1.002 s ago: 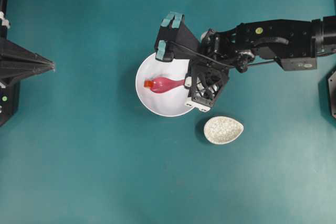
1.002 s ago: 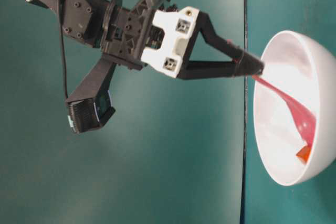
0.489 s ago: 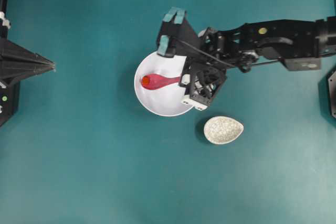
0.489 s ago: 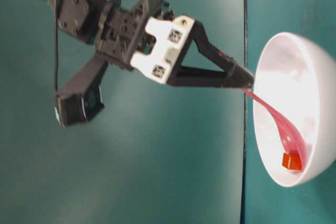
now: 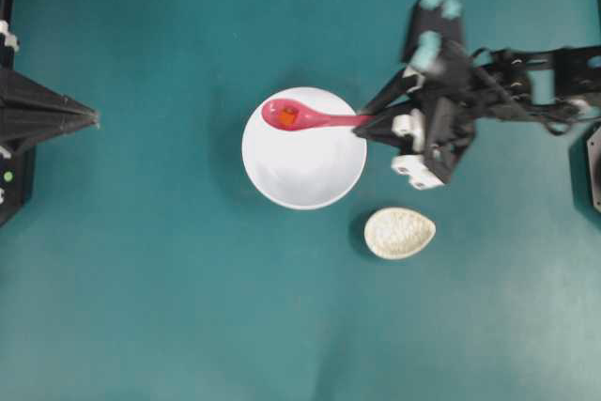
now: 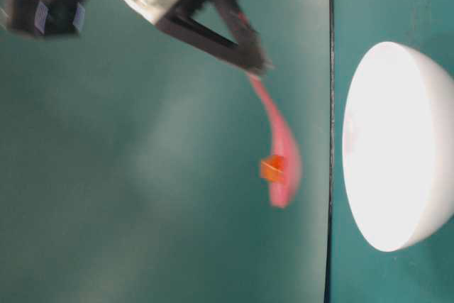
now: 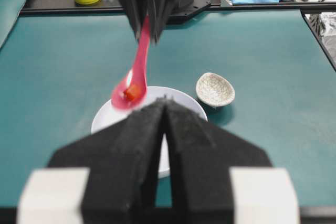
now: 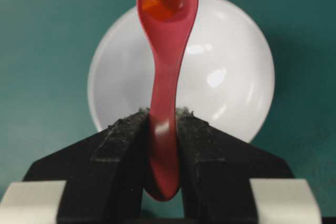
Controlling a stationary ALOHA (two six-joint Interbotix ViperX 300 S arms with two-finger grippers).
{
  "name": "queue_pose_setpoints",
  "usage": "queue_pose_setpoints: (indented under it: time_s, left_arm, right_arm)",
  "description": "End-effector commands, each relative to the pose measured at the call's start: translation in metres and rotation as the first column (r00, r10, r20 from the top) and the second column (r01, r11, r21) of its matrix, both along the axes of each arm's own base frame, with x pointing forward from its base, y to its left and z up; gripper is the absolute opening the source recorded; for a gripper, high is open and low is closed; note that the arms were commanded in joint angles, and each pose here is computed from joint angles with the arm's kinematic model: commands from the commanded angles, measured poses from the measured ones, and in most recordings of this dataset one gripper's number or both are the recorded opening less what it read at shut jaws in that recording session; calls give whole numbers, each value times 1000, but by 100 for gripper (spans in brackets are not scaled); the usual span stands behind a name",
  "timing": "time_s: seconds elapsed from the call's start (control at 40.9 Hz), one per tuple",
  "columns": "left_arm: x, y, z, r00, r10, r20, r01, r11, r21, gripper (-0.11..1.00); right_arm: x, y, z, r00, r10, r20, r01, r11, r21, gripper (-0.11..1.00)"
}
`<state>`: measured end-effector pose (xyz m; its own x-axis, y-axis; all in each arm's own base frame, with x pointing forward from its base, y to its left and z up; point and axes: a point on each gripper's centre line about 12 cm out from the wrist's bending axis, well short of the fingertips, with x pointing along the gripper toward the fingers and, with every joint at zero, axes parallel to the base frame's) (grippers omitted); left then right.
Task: Grip the spoon and scoop the red block from the bowl with right arm.
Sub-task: 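Drag the spoon bowl under the red cube and tilt upward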
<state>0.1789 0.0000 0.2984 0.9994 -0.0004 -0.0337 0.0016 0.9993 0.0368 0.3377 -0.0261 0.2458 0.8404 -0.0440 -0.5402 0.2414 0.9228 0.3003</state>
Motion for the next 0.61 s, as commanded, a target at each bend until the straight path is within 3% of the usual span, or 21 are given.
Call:
queue_pose_setpoints:
  time_s: [0.0, 0.293, 0.587]
  left_arm:
    - [2, 0, 9, 1000, -2, 18, 2, 1000, 0, 1]
    - [2, 0, 10, 1000, -1, 26, 2, 1000, -15, 1]
    - [2, 0, 11, 1000, -1, 28, 2, 1000, -9, 1]
  right_arm:
    - [-9, 2, 31, 997, 4, 81, -4, 1000, -6, 22]
    - [-32, 6, 88, 993, 52, 110, -47, 998, -53, 22]
    - [-32, 6, 97, 990, 45, 132, -40, 998, -43, 22]
